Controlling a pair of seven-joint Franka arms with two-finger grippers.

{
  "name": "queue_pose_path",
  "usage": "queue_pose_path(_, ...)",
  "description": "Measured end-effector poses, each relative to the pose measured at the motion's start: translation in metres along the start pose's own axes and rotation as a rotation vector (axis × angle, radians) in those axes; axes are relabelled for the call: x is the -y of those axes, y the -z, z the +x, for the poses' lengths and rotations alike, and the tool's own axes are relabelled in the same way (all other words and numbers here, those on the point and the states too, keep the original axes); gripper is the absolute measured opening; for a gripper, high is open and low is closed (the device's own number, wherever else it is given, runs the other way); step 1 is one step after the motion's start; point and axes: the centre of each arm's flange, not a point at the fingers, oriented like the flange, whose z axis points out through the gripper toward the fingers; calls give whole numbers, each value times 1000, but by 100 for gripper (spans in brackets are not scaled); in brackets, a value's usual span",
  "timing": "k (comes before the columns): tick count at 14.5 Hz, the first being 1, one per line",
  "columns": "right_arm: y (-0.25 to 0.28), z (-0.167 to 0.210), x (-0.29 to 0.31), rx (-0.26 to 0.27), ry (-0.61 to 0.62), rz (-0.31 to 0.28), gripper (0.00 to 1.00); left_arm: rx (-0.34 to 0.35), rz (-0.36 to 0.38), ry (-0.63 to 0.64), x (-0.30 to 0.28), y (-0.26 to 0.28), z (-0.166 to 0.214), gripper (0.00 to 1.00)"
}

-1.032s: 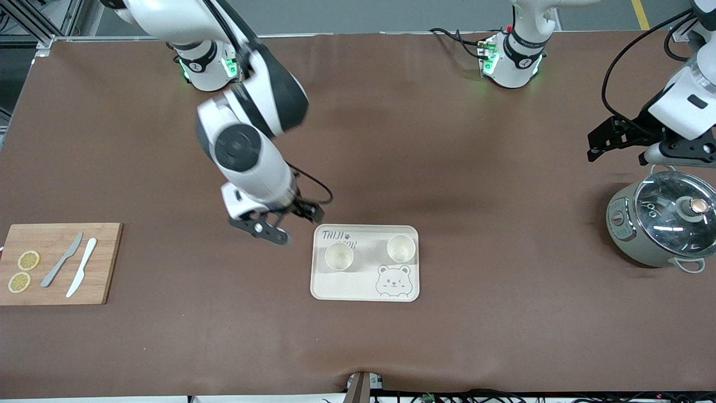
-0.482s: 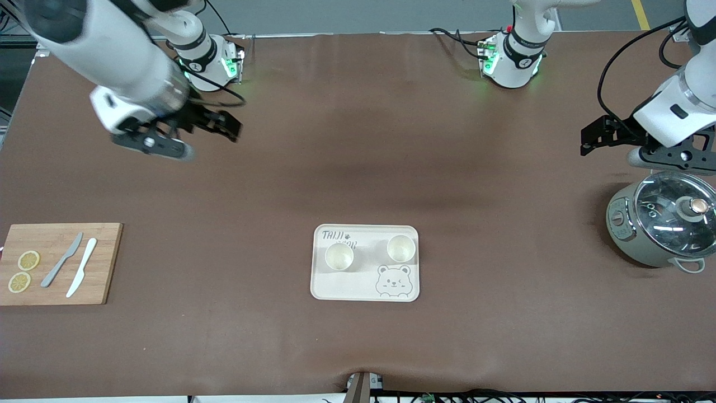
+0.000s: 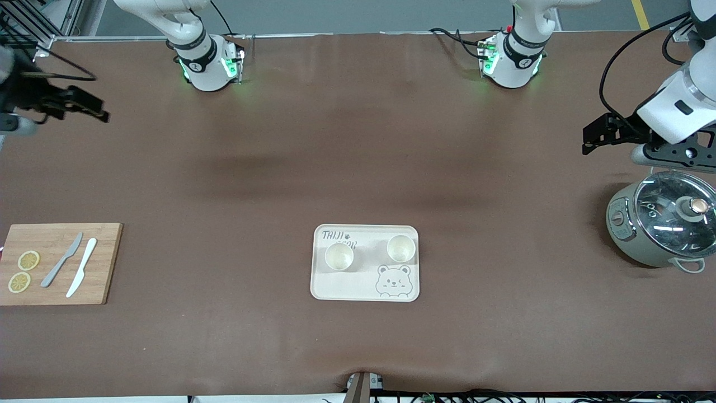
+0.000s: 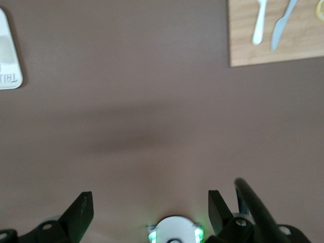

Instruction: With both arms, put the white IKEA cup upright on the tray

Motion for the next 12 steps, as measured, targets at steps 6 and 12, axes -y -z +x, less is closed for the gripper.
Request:
queue_pose_path(6,-3,2,-6,-5,26,-31,100,0,0,1,0,1,0,100)
queue_pose_path(12,-3,2,-6,-5,26,-33,100,0,0,1,1,1,0,100)
